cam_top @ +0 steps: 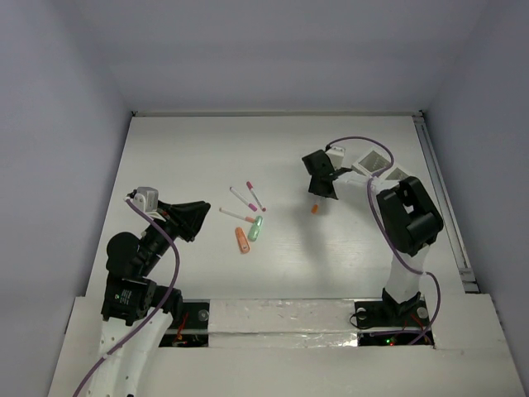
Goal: Sort the stationery into containers
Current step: Pick up the pen from the center of the board.
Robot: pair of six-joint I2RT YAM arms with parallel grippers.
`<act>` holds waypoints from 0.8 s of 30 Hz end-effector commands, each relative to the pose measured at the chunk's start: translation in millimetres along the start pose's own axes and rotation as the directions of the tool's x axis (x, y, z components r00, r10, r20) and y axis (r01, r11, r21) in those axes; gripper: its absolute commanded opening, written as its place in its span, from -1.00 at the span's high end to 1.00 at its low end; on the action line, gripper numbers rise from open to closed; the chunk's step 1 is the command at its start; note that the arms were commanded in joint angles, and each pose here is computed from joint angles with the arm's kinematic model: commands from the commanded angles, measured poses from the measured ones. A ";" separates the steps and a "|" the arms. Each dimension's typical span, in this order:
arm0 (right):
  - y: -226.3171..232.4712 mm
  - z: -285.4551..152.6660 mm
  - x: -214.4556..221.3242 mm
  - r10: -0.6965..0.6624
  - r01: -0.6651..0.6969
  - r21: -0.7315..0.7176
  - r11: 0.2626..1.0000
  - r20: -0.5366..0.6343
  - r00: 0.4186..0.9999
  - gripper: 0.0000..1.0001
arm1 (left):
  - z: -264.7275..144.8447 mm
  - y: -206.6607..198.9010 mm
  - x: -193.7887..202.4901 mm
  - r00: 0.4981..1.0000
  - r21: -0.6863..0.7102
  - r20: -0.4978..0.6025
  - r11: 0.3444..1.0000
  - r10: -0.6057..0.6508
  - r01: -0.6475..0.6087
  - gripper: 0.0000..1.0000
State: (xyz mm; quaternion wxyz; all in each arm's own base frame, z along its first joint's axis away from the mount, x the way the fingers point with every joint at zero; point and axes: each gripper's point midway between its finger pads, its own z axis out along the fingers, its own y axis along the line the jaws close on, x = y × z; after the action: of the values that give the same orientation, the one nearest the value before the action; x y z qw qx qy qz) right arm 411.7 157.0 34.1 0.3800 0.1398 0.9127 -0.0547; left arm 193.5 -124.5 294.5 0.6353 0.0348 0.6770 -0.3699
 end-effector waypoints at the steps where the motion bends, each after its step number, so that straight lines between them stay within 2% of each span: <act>1: -0.4 3.8 -1.0 0.043 -0.043 0.004 0.999 -0.004 0.999 0.05 | -2.3 -16.0 -19.4 0.998 0.056 0.060 0.998 0.031 -0.034 0.67; 5: -0.4 16.9 9.6 0.046 -0.046 0.004 0.999 -0.057 0.997 0.10 | -2.1 -15.6 -18.4 0.998 0.055 0.055 0.998 0.030 -0.033 0.67; 7: 3.4 19.3 12.1 0.051 -0.052 -0.008 0.999 -0.066 0.997 0.22 | -2.5 -15.9 -19.3 0.998 0.055 0.058 0.998 0.034 -0.037 0.67; 10: 8.2 22.7 16.5 0.048 -0.051 -0.024 0.998 -0.084 0.995 0.50 | -1.5 -15.0 -18.0 0.998 0.053 0.051 0.998 0.031 -0.034 0.67; 11: 8.2 22.5 16.8 0.049 -0.051 -0.026 0.998 -0.083 0.995 0.72 | -1.5 -15.0 -18.0 0.998 0.053 0.051 0.998 0.031 -0.034 0.68; 12: 8.3 21.1 15.8 0.052 -0.054 -0.030 0.998 -0.080 0.995 0.84 | -1.7 -15.2 -18.2 0.998 0.053 0.053 0.998 0.033 -0.036 0.67; 14: 5.8 17.7 14.6 0.063 -0.066 -0.046 0.997 -0.056 0.996 1.00 | -1.7 -15.2 -18.2 0.998 0.053 0.053 0.998 0.032 -0.034 0.67; 18: 4.8 -11.5 -19.8 0.106 -0.100 -0.114 0.988 0.050 0.993 1.00 | -0.5 -15.2 -17.2 0.998 0.057 0.046 0.998 0.030 -0.033 0.67; 22: -3.8 -74.3 -91.8 0.161 -0.110 -0.206 0.972 0.251 0.955 1.00 | 0.0 -14.7 -17.1 0.998 0.056 0.047 0.998 0.030 -0.033 0.67; 24: -13.7 -98.7 -126.0 0.176 -0.112 -0.196 0.974 0.350 0.920 1.00 | 0.1 -15.0 -17.0 0.999 0.056 0.045 0.998 0.028 -0.031 0.67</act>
State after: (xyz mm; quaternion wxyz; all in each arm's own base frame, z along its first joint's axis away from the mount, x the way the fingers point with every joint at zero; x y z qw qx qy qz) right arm 401.3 143.4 92.5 0.4382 0.1481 0.8866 0.0020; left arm 193.1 -125.1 294.4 0.6344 0.0363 0.6771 -0.3711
